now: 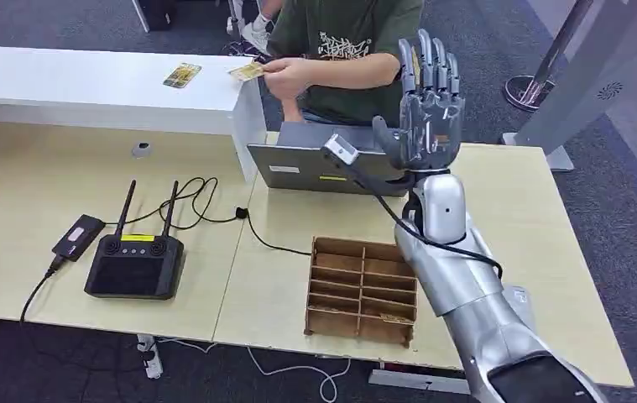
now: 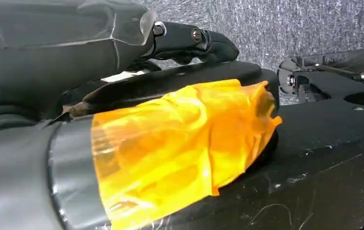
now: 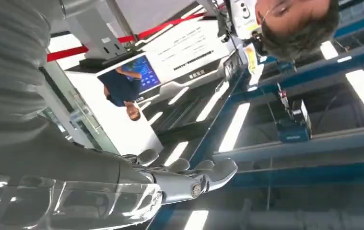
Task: Pass the card to the sensor for recognition and then transmit it.
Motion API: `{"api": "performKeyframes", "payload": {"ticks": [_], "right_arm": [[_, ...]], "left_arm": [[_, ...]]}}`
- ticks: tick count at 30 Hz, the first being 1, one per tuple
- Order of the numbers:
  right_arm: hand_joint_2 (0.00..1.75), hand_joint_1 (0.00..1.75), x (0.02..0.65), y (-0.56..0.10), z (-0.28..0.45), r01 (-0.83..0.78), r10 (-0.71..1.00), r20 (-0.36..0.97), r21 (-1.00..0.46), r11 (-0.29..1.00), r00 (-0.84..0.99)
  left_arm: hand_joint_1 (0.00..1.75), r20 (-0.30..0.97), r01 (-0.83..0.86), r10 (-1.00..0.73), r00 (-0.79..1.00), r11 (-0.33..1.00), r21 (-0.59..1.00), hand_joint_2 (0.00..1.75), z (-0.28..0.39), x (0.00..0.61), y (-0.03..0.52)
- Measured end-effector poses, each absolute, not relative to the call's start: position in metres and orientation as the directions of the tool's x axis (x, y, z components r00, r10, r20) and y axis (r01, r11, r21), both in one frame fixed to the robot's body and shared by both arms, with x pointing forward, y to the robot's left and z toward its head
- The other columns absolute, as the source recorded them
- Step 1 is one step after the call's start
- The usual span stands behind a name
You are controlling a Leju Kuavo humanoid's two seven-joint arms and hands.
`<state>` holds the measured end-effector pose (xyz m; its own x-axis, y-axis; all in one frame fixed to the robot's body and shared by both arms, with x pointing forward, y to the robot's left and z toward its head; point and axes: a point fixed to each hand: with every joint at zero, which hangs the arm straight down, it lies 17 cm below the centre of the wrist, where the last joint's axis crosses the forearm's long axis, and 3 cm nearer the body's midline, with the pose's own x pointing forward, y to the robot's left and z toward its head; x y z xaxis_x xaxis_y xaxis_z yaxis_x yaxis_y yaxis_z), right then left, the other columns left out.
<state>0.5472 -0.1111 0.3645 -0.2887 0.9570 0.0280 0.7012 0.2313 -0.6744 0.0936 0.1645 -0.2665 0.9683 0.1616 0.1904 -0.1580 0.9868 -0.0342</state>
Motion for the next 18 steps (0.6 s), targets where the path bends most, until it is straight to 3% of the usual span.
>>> {"api": "performKeyframes", "payload": {"ticks": [18], "right_arm": [[1.75,0.0,0.497,-0.171,0.339,0.668,0.893,0.283,-0.593,0.45,-0.35]], "left_arm": [[0.0,0.177,-0.273,0.273,0.946,0.962,-0.023,0.0,-0.268,0.089,0.172]]}}
